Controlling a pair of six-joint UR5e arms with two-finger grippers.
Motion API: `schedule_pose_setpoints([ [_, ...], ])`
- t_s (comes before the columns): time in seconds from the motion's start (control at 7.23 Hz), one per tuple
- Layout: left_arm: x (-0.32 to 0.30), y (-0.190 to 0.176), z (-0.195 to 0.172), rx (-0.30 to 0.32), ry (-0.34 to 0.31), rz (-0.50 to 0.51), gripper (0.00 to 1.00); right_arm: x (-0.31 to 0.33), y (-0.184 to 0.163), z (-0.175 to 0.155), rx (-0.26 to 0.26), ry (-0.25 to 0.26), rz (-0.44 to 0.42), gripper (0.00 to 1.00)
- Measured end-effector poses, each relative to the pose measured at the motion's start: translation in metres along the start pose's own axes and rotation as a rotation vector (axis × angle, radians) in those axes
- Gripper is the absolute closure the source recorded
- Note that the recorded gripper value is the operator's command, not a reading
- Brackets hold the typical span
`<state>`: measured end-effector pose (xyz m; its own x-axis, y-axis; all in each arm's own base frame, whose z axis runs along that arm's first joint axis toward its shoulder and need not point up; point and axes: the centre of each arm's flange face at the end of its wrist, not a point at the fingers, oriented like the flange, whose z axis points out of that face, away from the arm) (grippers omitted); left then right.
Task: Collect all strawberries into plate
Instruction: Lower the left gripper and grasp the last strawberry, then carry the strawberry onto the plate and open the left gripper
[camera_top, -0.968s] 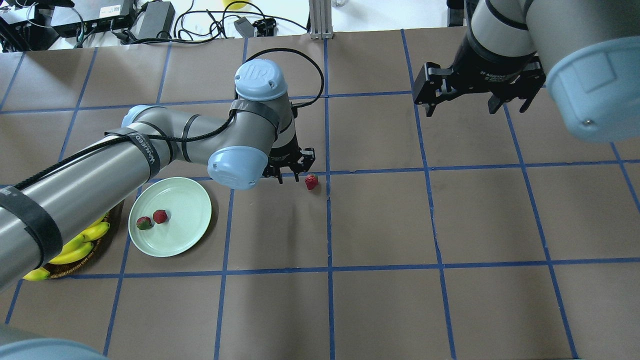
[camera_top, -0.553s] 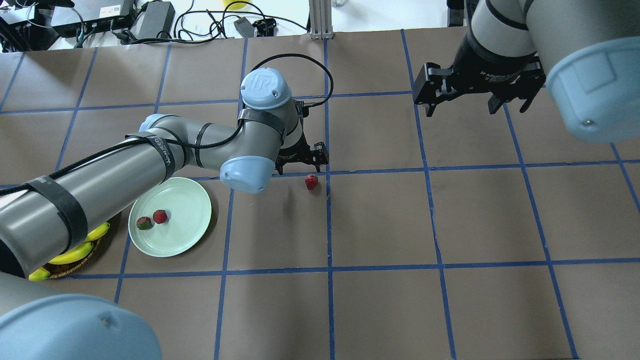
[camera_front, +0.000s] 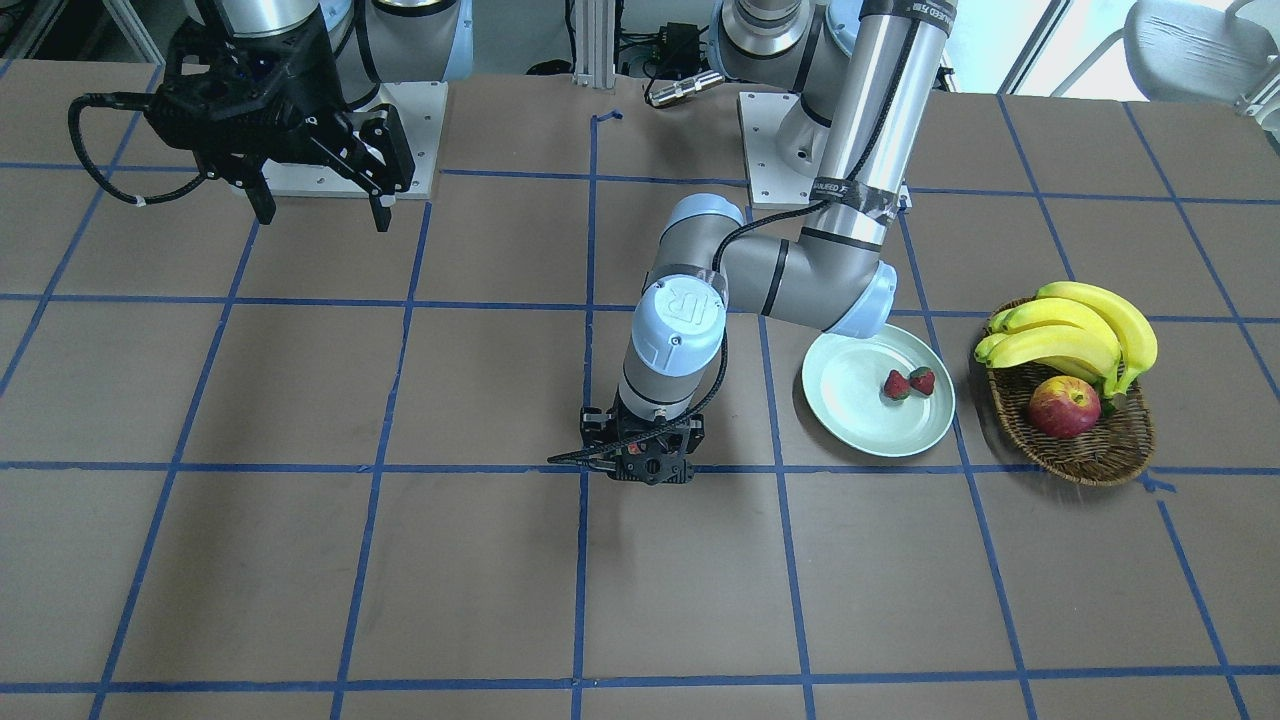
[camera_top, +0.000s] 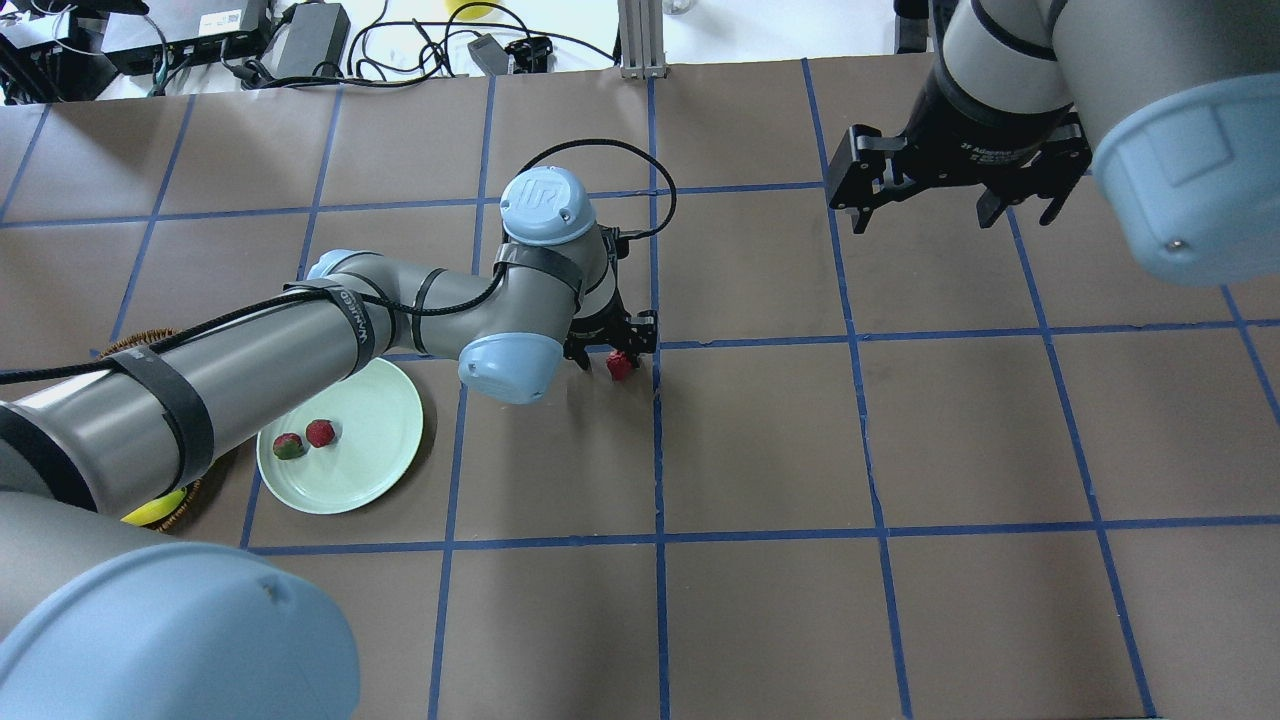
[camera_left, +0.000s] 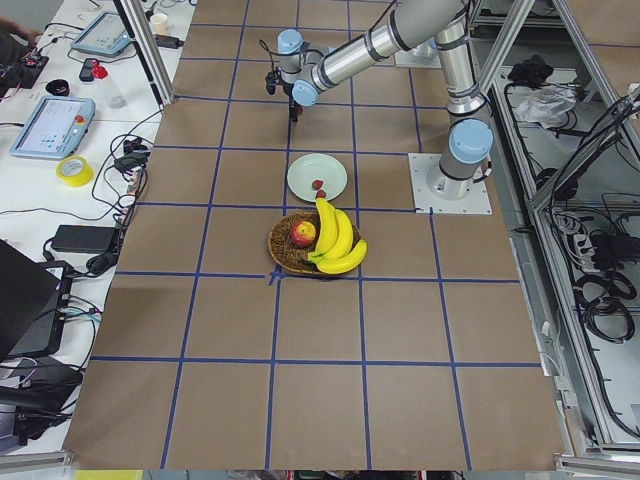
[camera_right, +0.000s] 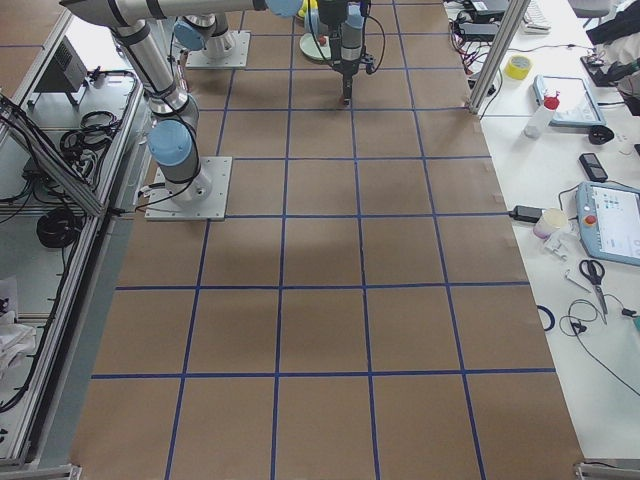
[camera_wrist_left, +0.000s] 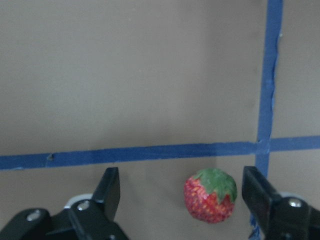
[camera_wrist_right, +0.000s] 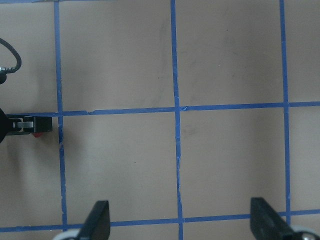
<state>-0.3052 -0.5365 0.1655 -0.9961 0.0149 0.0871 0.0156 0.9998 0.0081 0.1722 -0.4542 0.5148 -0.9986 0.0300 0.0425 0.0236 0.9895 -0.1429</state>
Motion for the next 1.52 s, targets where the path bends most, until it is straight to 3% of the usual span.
schedule_pose_setpoints([
  [0.55,0.001,0.002,-0.022,0.022,-0.006,0.008,1.00,0.000,0.000,0.000,0.000,-0.001,0.000,0.00],
  [0.69,-0.002,0.005,-0.030,0.019,-0.033,0.029,1.00,0.000,0.000,0.000,0.000,0.000,0.000,0.00],
  [0.97,-0.031,0.014,-0.057,-0.033,-0.198,0.134,1.00,0.000,0.000,-0.001,0.001,0.000,0.000,0.00],
  [1.11,-0.053,0.018,-0.071,-0.073,-0.244,0.140,1.00,0.000,0.000,-0.001,0.001,-0.001,0.000,0.00],
  [1.52,-0.148,0.019,-0.089,-0.169,-0.300,0.103,1.00,0.000,0.000,0.000,0.000,-0.001,0.000,0.00],
])
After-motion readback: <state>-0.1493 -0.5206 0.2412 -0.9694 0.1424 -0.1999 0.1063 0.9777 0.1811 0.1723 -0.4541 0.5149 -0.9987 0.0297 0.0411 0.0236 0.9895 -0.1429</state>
